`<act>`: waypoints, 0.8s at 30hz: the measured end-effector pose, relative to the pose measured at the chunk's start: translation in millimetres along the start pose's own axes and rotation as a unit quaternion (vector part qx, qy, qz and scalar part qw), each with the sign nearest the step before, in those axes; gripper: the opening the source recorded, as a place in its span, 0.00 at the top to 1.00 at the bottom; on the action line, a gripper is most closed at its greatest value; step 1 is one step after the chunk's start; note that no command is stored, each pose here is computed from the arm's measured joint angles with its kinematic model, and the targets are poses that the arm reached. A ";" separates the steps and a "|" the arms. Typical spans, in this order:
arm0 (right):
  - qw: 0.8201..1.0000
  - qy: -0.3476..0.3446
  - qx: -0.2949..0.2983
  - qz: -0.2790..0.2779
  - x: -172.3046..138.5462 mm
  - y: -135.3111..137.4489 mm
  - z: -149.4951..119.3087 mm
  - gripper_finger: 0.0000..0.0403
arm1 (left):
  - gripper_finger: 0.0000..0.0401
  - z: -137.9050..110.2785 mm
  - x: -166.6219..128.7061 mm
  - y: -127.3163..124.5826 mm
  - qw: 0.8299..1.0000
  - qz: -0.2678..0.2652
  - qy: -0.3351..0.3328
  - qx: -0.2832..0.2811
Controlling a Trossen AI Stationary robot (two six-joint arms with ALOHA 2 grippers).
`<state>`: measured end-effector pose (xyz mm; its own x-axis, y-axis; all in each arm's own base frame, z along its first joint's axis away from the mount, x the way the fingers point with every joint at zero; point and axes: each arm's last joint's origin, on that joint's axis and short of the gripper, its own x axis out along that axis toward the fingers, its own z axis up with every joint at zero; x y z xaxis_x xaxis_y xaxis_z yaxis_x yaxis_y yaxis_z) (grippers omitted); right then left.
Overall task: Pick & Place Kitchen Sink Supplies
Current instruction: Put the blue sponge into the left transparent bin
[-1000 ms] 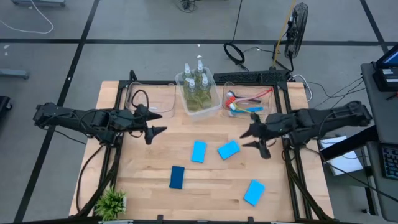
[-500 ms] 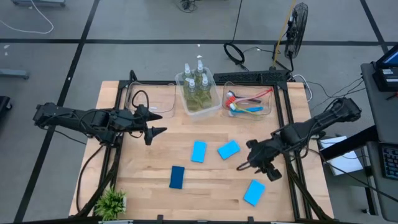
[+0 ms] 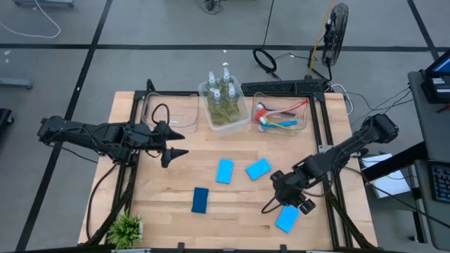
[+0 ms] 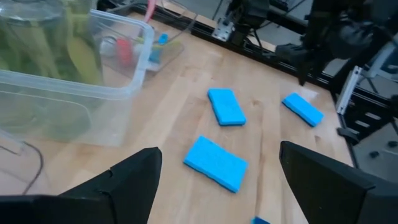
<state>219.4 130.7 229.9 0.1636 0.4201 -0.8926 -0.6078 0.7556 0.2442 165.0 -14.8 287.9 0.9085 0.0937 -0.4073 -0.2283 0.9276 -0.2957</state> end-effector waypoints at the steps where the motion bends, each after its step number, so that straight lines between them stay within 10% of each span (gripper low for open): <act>1: 1.000 0.007 -0.003 0.001 4.3 0.0 0.7 0.63 | 0.18 -0.1 0.0 -0.2 1.000 -0.003 0.001 0.000; 24: 0.995 0.097 0.005 -0.001 71.4 6.7 5.0 0.63 | 0.19 -1.4 -0.2 -3.1 0.998 -0.053 0.022 0.040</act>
<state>230.9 168.3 169.7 0.0114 0.3140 -0.9494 -0.5995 0.7620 0.2448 165.1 -18.1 287.7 0.9097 -0.0207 -0.4147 -0.1017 0.9572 -0.2709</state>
